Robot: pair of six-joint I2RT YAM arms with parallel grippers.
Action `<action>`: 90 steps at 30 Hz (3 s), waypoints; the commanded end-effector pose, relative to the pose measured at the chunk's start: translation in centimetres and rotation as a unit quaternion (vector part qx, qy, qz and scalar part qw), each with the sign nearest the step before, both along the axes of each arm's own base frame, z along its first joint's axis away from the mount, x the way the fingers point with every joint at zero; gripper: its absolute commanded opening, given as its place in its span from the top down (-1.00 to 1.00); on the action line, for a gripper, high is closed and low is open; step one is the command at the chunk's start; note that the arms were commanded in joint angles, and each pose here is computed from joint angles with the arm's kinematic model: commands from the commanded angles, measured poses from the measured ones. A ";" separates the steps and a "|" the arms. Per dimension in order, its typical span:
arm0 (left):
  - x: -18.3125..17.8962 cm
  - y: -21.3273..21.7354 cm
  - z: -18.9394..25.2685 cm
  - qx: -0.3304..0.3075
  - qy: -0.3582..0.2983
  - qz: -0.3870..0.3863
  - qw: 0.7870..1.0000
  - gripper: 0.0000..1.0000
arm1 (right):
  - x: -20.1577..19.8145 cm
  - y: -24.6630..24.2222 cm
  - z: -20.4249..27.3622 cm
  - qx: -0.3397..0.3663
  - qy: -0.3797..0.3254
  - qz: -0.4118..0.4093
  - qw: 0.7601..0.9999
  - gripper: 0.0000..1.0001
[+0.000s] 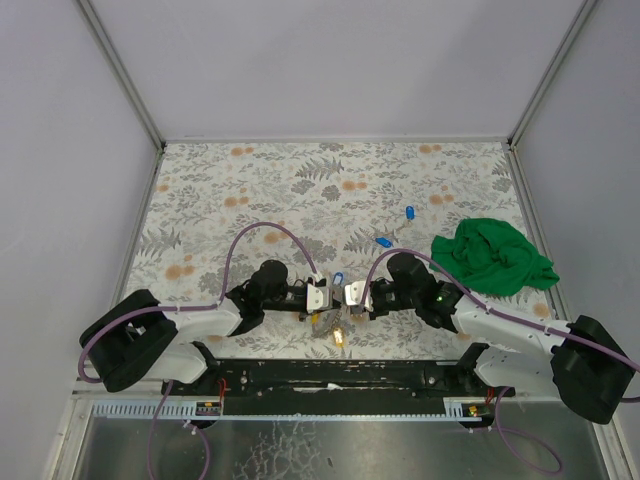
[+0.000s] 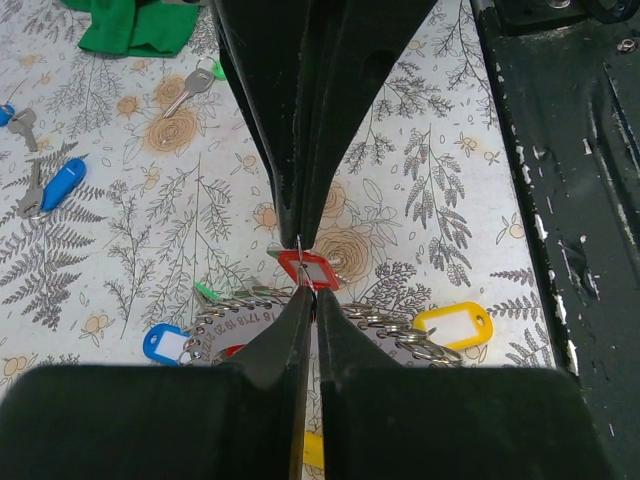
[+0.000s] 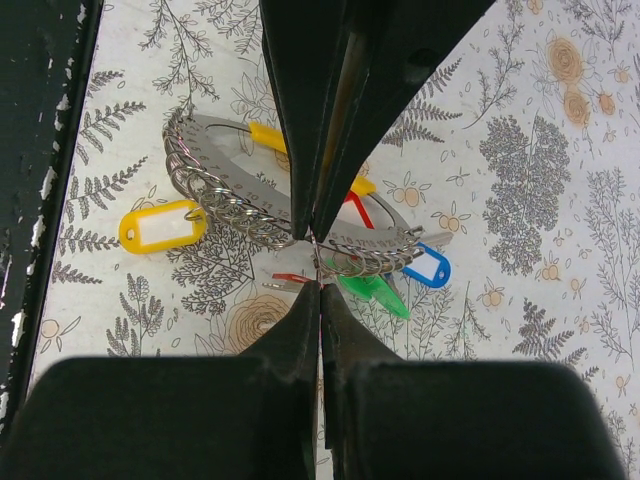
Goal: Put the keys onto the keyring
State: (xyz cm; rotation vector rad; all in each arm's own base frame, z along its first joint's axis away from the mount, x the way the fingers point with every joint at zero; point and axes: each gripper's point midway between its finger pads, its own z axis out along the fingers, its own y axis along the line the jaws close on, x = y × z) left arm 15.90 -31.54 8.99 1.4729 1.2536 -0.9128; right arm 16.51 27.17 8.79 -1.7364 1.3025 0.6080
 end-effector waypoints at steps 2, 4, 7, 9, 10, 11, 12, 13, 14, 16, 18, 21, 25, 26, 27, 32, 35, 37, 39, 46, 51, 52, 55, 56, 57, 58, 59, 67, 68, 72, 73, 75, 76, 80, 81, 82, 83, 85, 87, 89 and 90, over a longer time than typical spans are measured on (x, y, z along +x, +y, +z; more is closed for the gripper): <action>0.1 -1.1 2.4 -0.036 -0.027 -0.024 0.999 1.00 | -0.4 2.1 2.6 0.048 -0.023 0.043 0.998 1.00; 0.0 -1.1 2.5 -0.037 -0.028 -0.026 0.999 1.00 | -0.5 2.2 2.6 0.049 -0.022 0.047 0.997 1.00; -0.1 -1.1 2.5 -0.038 -0.027 -0.030 0.998 1.00 | -0.8 2.4 2.6 0.049 -0.018 0.054 0.997 1.00; 0.0 -1.1 2.5 -0.037 -0.026 -0.027 0.999 1.00 | -0.9 2.5 2.7 0.051 -0.018 0.059 0.997 1.00; 0.0 -1.1 2.5 -0.037 -0.027 -0.026 0.999 1.00 | -1.0 2.5 2.6 0.050 -0.017 0.060 0.997 1.00; 0.0 -1.1 2.6 -0.038 -0.027 -0.027 0.999 1.00 | -1.0 2.5 2.7 0.050 -0.017 0.061 0.997 1.00; 0.0 -1.1 2.7 -0.039 -0.028 -0.027 0.998 1.00 | -1.1 2.6 2.6 0.050 -0.016 0.062 0.997 1.00; 0.0 -1.1 2.7 -0.040 -0.028 -0.027 0.998 1.00 | -1.0 2.7 2.7 0.050 -0.017 0.062 0.997 1.00; 0.0 -1.1 2.8 -0.041 -0.027 -0.027 0.998 1.00 | -1.1 2.7 2.7 0.050 -0.018 0.064 0.997 1.00; 0.0 -1.1 2.8 -0.041 -0.028 -0.026 0.998 1.00 | -1.1 2.9 2.7 0.049 -0.019 0.066 0.996 1.00; 0.0 -1.1 2.8 -0.042 -0.028 -0.025 0.998 1.00 | -1.1 3.0 2.8 0.048 -0.021 0.068 0.996 1.00; 0.0 -1.1 3.0 -0.046 -0.028 -0.024 0.998 1.00 | -1.2 3.2 2.8 0.048 -0.021 0.072 0.996 1.00; 0.2 -1.0 3.1 -0.052 -0.028 -0.017 0.998 1.00 | -1.1 3.4 3.0 0.052 -0.026 0.072 0.996 1.00; 0.3 -0.9 3.1 -0.053 -0.027 -0.014 0.998 1.00 | -1.0 3.5 3.0 0.052 -0.027 0.071 0.996 1.00; 0.5 -0.9 3.1 -0.054 -0.026 -0.009 0.998 1.00 | -1.0 3.5 3.0 0.051 -0.028 0.069 0.996 1.00; 1.2 -0.7 3.1 -0.066 -0.012 0.025 0.997 1.00 | -0.1 3.6 3.0 0.049 -0.030 0.038 0.998 1.00; 1.1 -0.7 3.0 -0.066 -0.006 0.027 0.997 1.00 | 0.1 3.5 2.8 0.047 -0.027 0.024 0.998 1.00; 1.3 -0.6 3.3 -0.071 -0.006 0.034 0.997 1.00 | 0.0 3.3 2.6 0.045 -0.029 0.023 0.998 1.00; 1.5 -0.5 3.6 -0.079 -0.004 0.043 0.996 1.00 | -0.1 3.1 2.4 0.042 -0.034 0.022 0.998 1.00; 2.4 0.2 4.1 -0.101 0.019 0.082 0.991 1.00 | 0.0 1.8 1.5 0.025 -0.044 0.004 0.999 1.00; 2.9 1.0 4.5 -0.119 0.033 0.108 0.986 1.00 | 0.2 1.3 1.4 0.022 -0.051 -0.010 0.998 1.00; 3.0 1.2 4.8 -0.128 0.035 0.112 0.985 1.00 | 0.3 1.2 1.3 0.021 -0.053 -0.015 0.998 1.00; 2.9 1.5 5.3 -0.144 0.042 0.108 0.983 1.00 | 0.6 0.9 1.6 0.024 -0.061 -0.025 0.998 1.00; 2.8 1.5 5.3 -0.144 0.043 0.103 0.983 1.00 | 0.8 0.9 1.8 0.028 -0.065 -0.030 0.997 1.00; 2.6 1.5 5.2 -0.143 0.044 0.099 0.984 1.00 | 0.9 0.9 2.1 0.034 -0.069 -0.031 0.997 1.00; 2.4 1.4 5.0 -0.140 0.044 0.092 0.985 1.00 | 0.8 1.0 2.3 0.040 -0.071 -0.030 0.996 1.00; 2.2 1.3 4.9 -0.137 0.042 0.084 0.986 1.00 | 0.8 1.1 2.6 0.046 -0.073 -0.029 0.996 1.00; 1.6 1.6 5.6 -0.158 0.027 0.046 0.986 1.00 | 0.7 2.2 3.8 0.098 -0.063 -0.032 0.993 1.00; 1.6 1.6 5.7 -0.161 0.027 0.044 0.986 1.00 | 0.6 2.4 3.9 0.108 -0.059 -0.033 0.992 1.00; 1.5 1.9 6.5 -0.183 0.023 0.038 0.982 1.00 | 0.4 2.6 3.6 0.127 -0.042 -0.039 0.990 1.00; 1.6 2.0 6.7 -0.186 0.021 0.039 0.981 1.00 | 0.5 2.7 3.8 0.132 -0.039 -0.044 0.990 1.00; 1.8 2.3 6.9 -0.189 0.016 0.039 0.981 1.00 | 0.7 2.7 4.2 0.141 -0.034 -0.052 0.988 1.00; 1.9 2.5 7.0 -0.190 0.015 0.040 0.981 1.00 | 0.9 2.6 4.4 0.145 -0.031 -0.057 0.987 1.00; 2.3 3.0 7.8 -0.203 0.014 0.032 0.979 1.00 | 1.4 1.9 5.3 0.177 -0.022 -0.063 0.982 1.00; 2.4 3.1 7.9 -0.207 0.015 0.029 0.978 1.00 | 1.5 1.7 5.7 0.190 -0.016 -0.064 0.980 1.00; 2.3 3.1 8.0 -0.209 0.018 0.025 0.977 1.00 | 1.6 1.5 6.1 0.202 -0.010 -0.063 0.977 1.00; 2.4 3.1 8.1 -0.213 0.019 0.023 0.977 1.00 | 1.6 1.4 6.5 0.215 -0.008 -0.059 0.975 1.00; 2.5 3.2 8.1 -0.218 0.027 0.019 0.975 1.00 | 1.6 1.4 7.2 0.230 -0.009 -0.050 0.972 1.00; 2.6 3.2 8.1 -0.221 0.031 0.016 0.975 1.00 | 1.5 1.6 7.5 0.235 -0.010 -0.042 0.971 1.00; 2.8 3.1 8.2 -0.221 0.032 0.016 0.975 1.00 | 1.6 1.8 7.7 0.237 -0.008 -0.037 0.971 1.00; 2.9 3.1 8.3 -0.222 0.032 0.015 0.974 1.00 | 1.6 2.0 7.8 0.238 -0.007 -0.033 0.971 1.00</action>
